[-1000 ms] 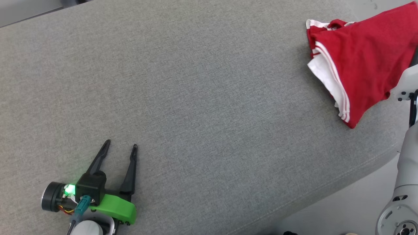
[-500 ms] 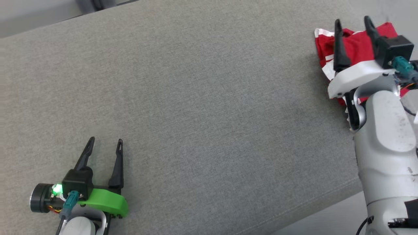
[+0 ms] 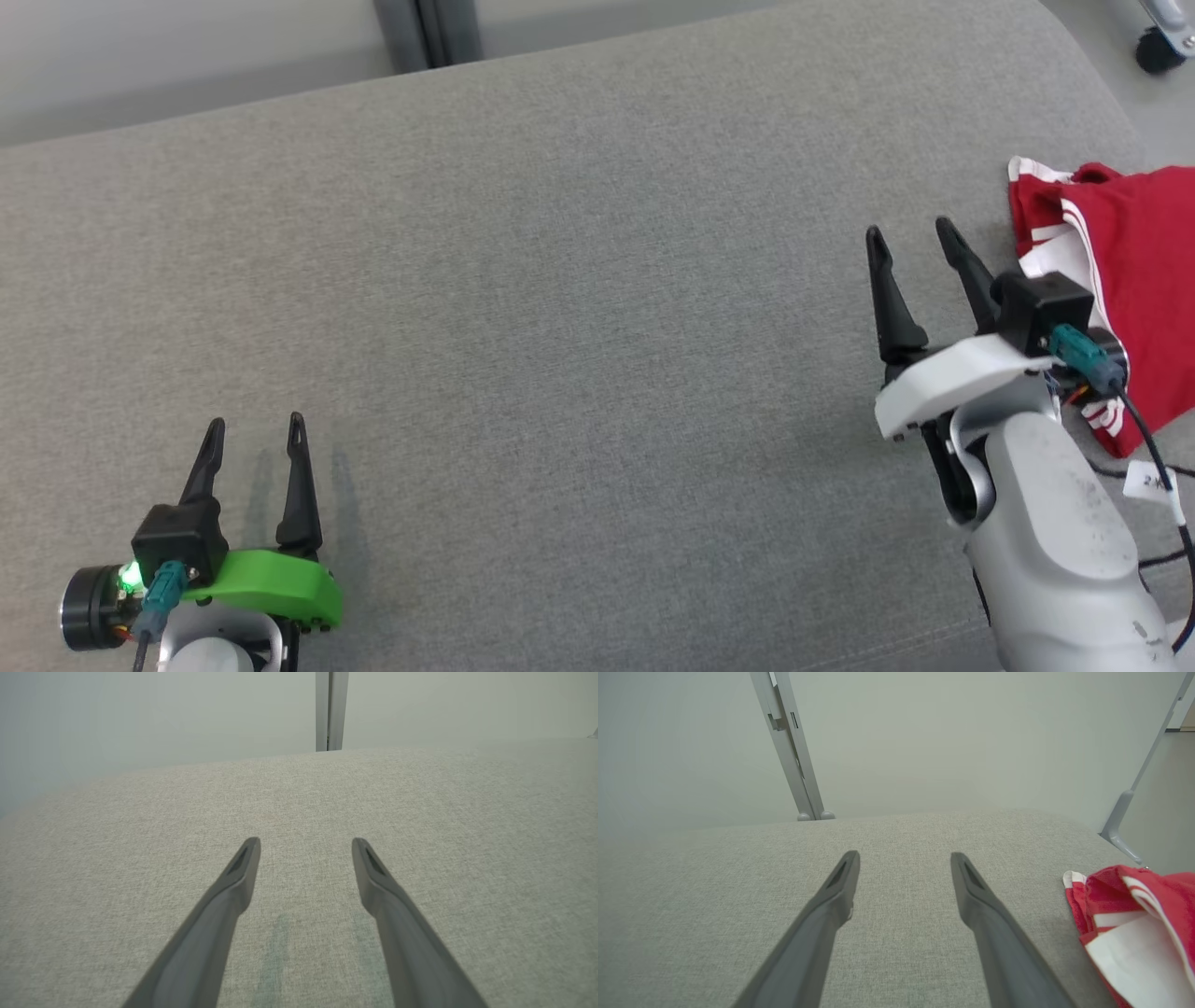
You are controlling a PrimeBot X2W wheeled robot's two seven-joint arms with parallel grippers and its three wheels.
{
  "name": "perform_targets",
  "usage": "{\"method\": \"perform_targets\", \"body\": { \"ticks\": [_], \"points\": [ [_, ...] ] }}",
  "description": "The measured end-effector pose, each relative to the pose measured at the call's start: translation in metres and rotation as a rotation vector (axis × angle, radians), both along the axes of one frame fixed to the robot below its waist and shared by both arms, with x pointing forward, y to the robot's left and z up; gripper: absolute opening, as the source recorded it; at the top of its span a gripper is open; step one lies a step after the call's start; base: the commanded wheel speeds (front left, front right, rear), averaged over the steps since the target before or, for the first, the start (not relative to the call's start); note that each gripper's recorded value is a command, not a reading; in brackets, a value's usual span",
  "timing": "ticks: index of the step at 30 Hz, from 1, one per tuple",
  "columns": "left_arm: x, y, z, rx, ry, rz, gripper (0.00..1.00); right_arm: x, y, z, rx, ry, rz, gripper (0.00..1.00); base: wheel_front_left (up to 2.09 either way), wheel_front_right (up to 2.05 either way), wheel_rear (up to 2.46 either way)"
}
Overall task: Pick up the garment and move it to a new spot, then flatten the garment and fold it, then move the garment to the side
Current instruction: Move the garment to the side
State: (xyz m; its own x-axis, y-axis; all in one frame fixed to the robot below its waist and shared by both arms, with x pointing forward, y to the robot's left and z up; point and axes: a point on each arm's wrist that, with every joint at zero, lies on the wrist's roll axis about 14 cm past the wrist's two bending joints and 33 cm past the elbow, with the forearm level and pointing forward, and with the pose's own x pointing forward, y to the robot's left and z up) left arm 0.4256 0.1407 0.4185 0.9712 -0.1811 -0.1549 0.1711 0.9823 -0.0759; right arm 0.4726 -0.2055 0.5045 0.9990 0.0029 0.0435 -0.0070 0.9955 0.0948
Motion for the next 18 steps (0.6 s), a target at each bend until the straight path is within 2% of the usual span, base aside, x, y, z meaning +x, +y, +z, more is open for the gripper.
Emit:
{"method": "perform_targets", "body": {
  "ticks": [8,18],
  "points": [
    [-0.036,0.032,0.009,-0.001,-0.001,0.098,1.00,-0.036,0.015,-0.027,0.010,0.076,0.028,1.00,0.00,0.00,0.00],
    [-0.073,0.054,0.019,-0.033,-0.022,0.178,1.00,-0.066,0.036,-0.034,0.019,0.099,0.080,1.00,0.00,0.00,0.00]
  ]
}}
